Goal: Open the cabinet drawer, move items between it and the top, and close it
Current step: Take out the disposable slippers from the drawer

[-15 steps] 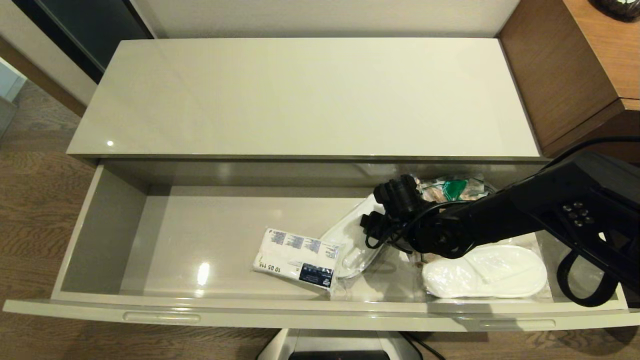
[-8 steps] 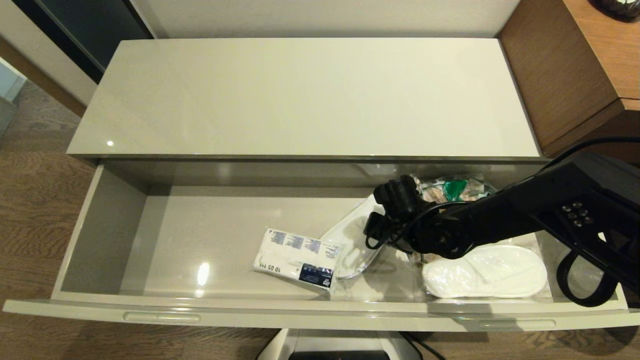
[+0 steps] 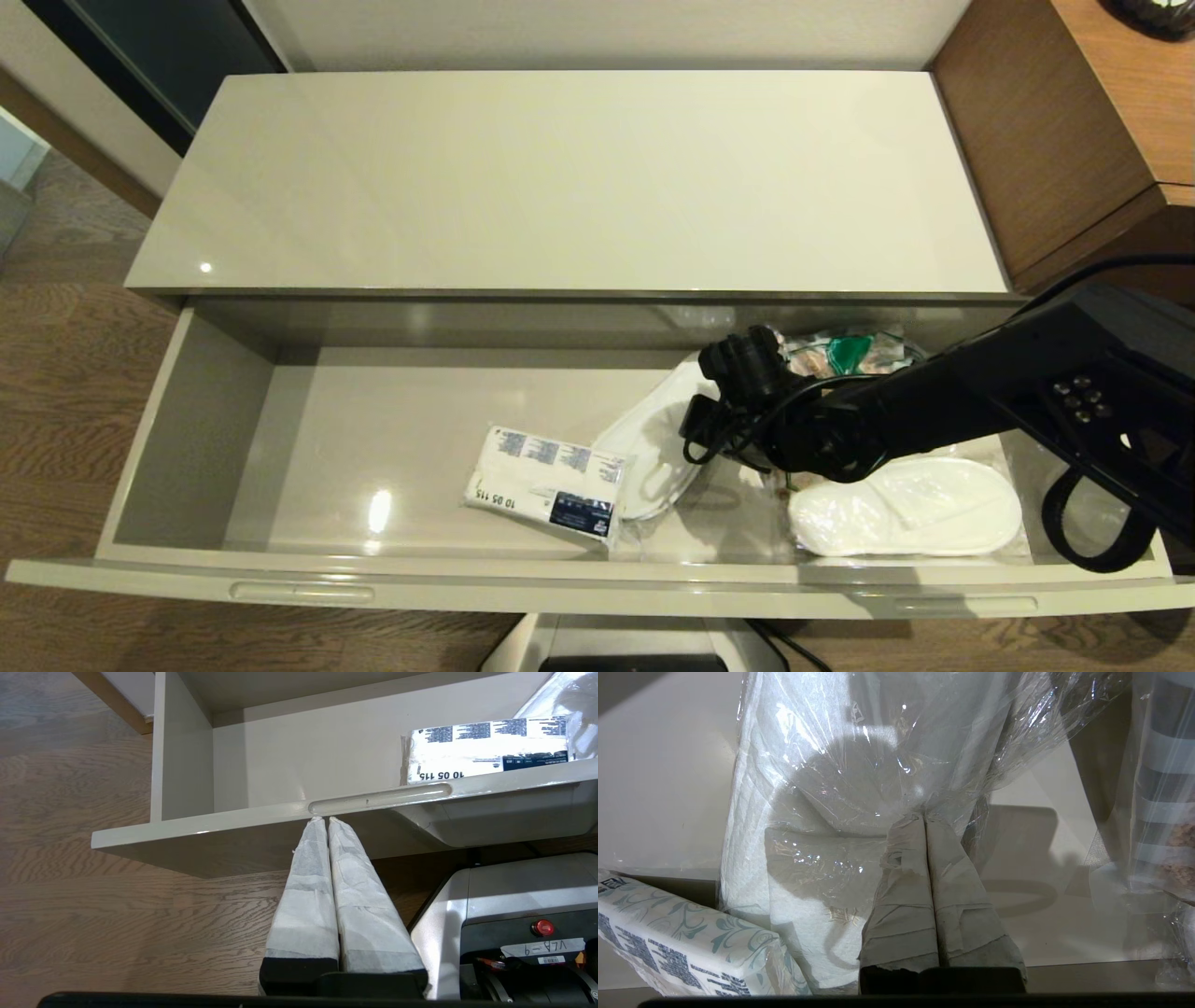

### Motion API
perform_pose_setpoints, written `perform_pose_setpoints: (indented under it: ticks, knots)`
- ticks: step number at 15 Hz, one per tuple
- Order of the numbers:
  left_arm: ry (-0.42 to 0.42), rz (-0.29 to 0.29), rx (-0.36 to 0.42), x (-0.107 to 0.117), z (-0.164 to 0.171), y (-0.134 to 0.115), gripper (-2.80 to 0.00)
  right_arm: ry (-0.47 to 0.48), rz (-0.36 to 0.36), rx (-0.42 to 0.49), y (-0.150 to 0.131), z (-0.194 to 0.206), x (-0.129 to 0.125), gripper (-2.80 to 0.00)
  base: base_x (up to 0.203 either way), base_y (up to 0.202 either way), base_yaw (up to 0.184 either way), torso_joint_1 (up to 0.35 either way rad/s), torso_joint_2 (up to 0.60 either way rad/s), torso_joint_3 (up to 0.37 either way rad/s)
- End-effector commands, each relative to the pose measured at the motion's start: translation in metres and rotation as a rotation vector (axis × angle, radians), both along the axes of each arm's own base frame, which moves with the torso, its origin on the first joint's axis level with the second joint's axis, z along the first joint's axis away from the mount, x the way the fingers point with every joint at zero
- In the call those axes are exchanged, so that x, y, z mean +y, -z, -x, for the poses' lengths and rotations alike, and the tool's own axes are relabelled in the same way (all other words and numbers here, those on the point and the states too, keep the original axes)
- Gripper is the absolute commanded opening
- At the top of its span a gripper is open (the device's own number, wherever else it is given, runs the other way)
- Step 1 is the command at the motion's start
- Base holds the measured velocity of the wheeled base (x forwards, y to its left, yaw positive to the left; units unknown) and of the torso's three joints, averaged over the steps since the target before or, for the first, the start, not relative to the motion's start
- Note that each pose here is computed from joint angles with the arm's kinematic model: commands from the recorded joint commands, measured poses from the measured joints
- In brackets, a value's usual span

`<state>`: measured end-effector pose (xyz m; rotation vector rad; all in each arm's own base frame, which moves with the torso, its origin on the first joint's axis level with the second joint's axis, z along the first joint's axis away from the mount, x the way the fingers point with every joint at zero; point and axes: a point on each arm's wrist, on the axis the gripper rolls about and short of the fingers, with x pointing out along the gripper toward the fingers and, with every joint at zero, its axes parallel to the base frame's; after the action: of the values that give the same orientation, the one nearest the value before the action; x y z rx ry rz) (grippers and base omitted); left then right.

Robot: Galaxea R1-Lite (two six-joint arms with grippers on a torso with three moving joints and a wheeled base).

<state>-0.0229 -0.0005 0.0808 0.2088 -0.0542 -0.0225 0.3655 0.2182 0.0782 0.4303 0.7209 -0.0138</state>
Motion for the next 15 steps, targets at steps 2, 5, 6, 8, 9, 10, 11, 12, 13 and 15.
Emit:
perform_pose_setpoints:
  ticks: [2,5,6,8,9,10,11,12,13,15]
  knots:
    - [0.000,-0.002,0.001,0.0000,-0.0001,-0.0001,-2.80,0.003,-0.004,-0.003,-0.0006,-0.0001,0.0003,-2.80,0.000,0.000,0.000,0.000,0.00,0.000]
    - [0.000,-0.002,0.001,0.0000,-0.0001,-0.0001,-2.80,0.002,-0.004,-0.001,0.0000,-0.0002,0.0004,-2.80,0.000,0.000,0.000,0.000,0.00,0.000]
    - [0.000,-0.002,0.001,0.0000,-0.0001,-0.0001,-2.80,0.002,-0.004,-0.001,0.0000,-0.0002,0.0004,-2.80,0.000,0.000,0.000,0.000,0.00,0.000]
    - [0.000,-0.002,0.001,0.0000,-0.0001,-0.0001,-2.80,0.002,-0.003,0.000,0.0010,-0.0006,0.0006,-2.80,0.000,0.000,0.000,0.000,0.00,0.000]
    - [0.000,-0.002,0.001,0.0000,-0.0001,-0.0001,-2.80,0.002,-0.001,0.003,0.0020,-0.0005,0.0006,-2.80,0.000,0.000,0.000,0.000,0.00,0.000]
    - [0.000,-0.002,0.001,0.0000,-0.0001,-0.0001,-2.80,0.002,-0.005,0.001,0.0009,-0.0009,0.0001,-2.80,0.000,0.000,0.000,0.000,0.00,0.000]
    - [0.000,-0.002,0.001,0.0000,-0.0001,-0.0001,-2.80,-0.003,-0.008,0.002,0.0004,-0.0004,0.0007,-2.80,0.000,0.000,0.000,0.000,0.00,0.000]
    - [0.000,-0.002,0.001,0.0000,-0.0001,-0.0001,-2.80,-0.004,-0.008,0.003,0.0007,-0.0004,0.0008,-2.80,0.000,0.000,0.000,0.000,0.00,0.000]
    - [0.000,-0.002,0.001,0.0000,-0.0001,-0.0001,-2.80,-0.005,-0.006,0.006,0.0018,-0.0005,0.0008,-2.80,0.000,0.000,0.000,0.000,0.00,0.000]
    - [0.000,-0.002,0.001,0.0000,-0.0001,-0.0001,-2.80,-0.006,-0.002,0.012,0.0029,-0.0007,0.0010,-2.80,0.000,0.000,0.000,0.000,0.00,0.000]
